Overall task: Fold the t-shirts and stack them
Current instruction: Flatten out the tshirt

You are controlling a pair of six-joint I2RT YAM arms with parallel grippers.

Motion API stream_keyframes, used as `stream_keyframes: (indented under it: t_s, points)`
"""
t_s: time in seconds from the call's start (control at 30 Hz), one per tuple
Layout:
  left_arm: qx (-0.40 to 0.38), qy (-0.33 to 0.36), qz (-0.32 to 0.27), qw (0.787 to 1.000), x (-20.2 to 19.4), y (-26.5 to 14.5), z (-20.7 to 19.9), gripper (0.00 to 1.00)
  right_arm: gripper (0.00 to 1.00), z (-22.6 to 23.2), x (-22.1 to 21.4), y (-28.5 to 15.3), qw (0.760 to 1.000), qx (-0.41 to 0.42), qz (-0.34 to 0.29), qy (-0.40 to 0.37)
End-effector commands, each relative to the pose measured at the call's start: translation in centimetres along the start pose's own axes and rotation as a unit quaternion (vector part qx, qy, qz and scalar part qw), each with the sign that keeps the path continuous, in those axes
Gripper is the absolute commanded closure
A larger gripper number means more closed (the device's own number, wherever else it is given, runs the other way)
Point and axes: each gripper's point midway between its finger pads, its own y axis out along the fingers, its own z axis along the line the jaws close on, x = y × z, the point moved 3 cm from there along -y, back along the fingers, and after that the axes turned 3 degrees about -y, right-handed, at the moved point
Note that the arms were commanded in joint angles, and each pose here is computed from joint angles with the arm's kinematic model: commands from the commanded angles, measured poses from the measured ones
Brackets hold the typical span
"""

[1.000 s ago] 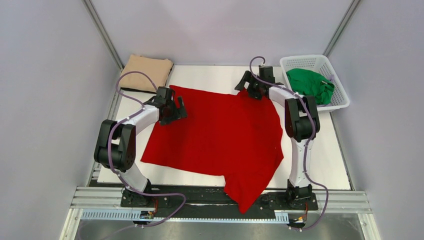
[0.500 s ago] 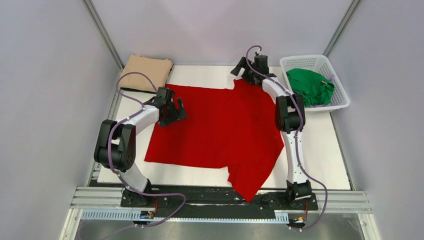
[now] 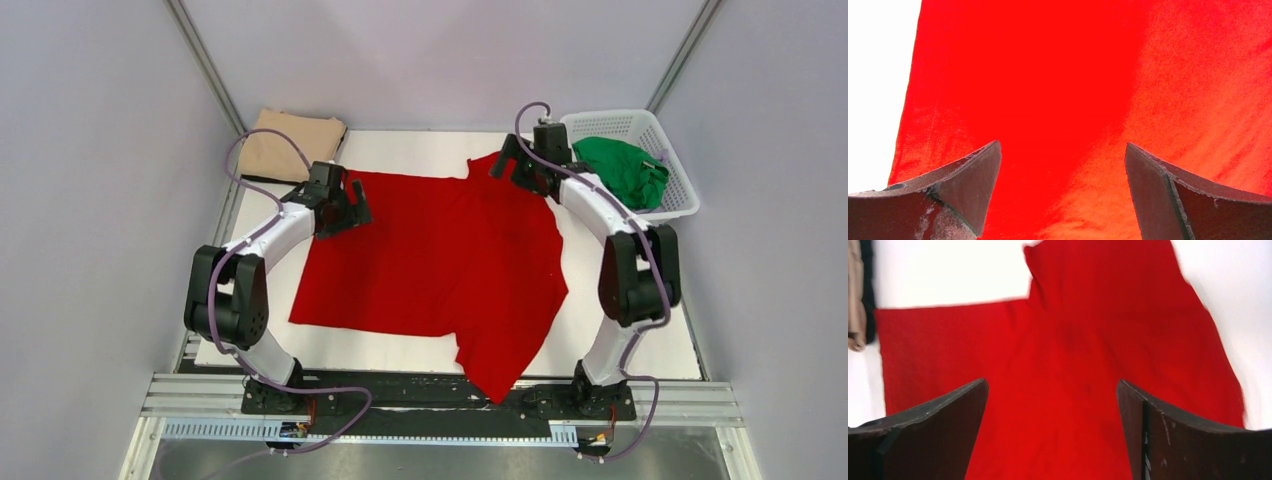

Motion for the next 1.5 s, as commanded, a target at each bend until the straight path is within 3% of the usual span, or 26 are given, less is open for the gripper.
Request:
stream_keyframes:
  t_s: [0.0,0.27,0.63,0.93,1.07,1.23,1.47]
  points:
    - [-0.001,-0.003,-0.028,1.0,1.8,-1.2,-0.4,0.0,0.0,-4.7,-7.4,-4.1,0.989,-0.116,0.086,0.041]
    - [-0.054,-0.022,0.028,0.998,0.7,2.0,-1.3,0.0,0.0,-8.2,-11.3,-3.8,0.973,-0.189,0.125,0.045]
    - [0.004,-0.061,0.069,0.996,0.3,6.8,1.6,0.0,0.0,-12.1,-8.5,2.0,0.962,-0.233,0.132,0.05]
    - [0.013,-0.06,0.082,0.995,1.4,8.6,1.1,0.0,0.0,-14.2,-4.9,6.3,0.964,-0.234,0.114,0.055]
    - [-0.001,-0.057,0.071,0.996,2.9,7.3,0.1,0.0,0.0,-12.6,-1.7,5.3,0.972,-0.212,0.085,0.047]
    - [-0.002,-0.055,0.029,0.998,4.4,1.9,-0.6,0.0,0.0,-9.2,0.4,0.2,0.981,-0.183,0.045,0.034]
    - [0.07,-0.083,0.015,0.994,-0.2,-5.4,3.4,0.0,0.0,-5.8,-0.5,-8.1,0.991,-0.128,-0.009,0.046]
